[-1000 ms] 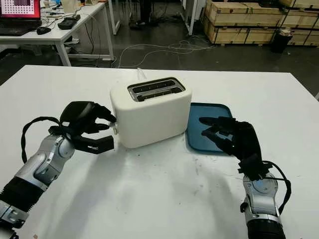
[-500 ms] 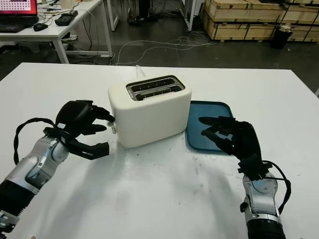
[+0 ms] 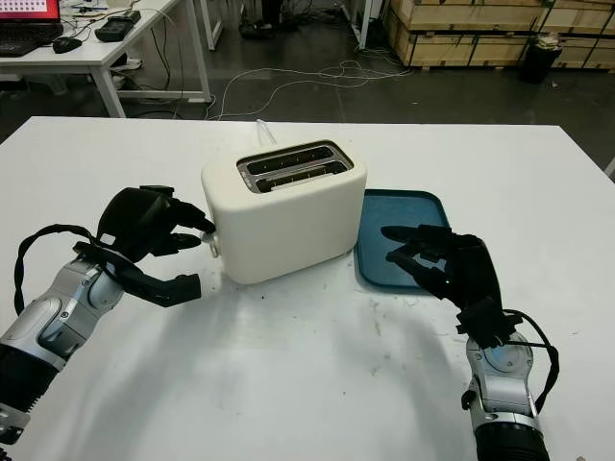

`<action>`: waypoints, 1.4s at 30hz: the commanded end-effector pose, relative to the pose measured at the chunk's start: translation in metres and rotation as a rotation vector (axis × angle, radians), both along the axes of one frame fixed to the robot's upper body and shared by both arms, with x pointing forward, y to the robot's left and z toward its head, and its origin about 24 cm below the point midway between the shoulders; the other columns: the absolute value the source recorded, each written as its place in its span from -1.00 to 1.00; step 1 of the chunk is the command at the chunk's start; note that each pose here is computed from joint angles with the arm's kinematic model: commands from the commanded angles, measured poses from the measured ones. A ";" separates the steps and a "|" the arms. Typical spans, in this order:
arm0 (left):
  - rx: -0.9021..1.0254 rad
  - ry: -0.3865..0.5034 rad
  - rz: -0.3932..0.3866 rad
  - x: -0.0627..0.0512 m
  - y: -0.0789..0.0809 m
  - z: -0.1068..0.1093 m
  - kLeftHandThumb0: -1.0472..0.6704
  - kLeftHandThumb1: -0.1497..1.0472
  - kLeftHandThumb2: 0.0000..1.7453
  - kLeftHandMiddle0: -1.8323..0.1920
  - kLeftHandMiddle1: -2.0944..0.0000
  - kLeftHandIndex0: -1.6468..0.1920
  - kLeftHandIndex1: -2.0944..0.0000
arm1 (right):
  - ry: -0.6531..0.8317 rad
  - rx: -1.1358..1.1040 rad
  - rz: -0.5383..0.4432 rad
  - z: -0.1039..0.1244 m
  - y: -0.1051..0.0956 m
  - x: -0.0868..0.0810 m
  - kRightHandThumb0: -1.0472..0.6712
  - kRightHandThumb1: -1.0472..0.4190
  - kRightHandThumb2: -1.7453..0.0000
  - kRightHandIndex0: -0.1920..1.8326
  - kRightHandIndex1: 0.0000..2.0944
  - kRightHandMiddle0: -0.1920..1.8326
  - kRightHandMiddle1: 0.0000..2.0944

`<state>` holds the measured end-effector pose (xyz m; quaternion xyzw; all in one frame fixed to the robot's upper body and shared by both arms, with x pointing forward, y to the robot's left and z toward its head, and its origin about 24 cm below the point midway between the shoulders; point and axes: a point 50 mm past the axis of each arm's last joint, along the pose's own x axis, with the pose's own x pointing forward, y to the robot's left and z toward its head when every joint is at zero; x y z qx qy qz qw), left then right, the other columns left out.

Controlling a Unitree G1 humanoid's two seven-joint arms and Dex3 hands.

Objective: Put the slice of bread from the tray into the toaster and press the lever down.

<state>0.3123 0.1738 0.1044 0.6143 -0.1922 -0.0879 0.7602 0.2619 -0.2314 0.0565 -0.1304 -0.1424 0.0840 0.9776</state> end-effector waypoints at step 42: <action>-0.137 -0.224 0.044 -0.028 0.034 0.062 -0.23 0.58 -0.99 -0.10 -0.31 -0.62 1.00 | -0.065 -0.024 0.003 0.016 0.006 0.020 -0.35 -0.82 1.00 0.02 -0.12 0.26 -1.00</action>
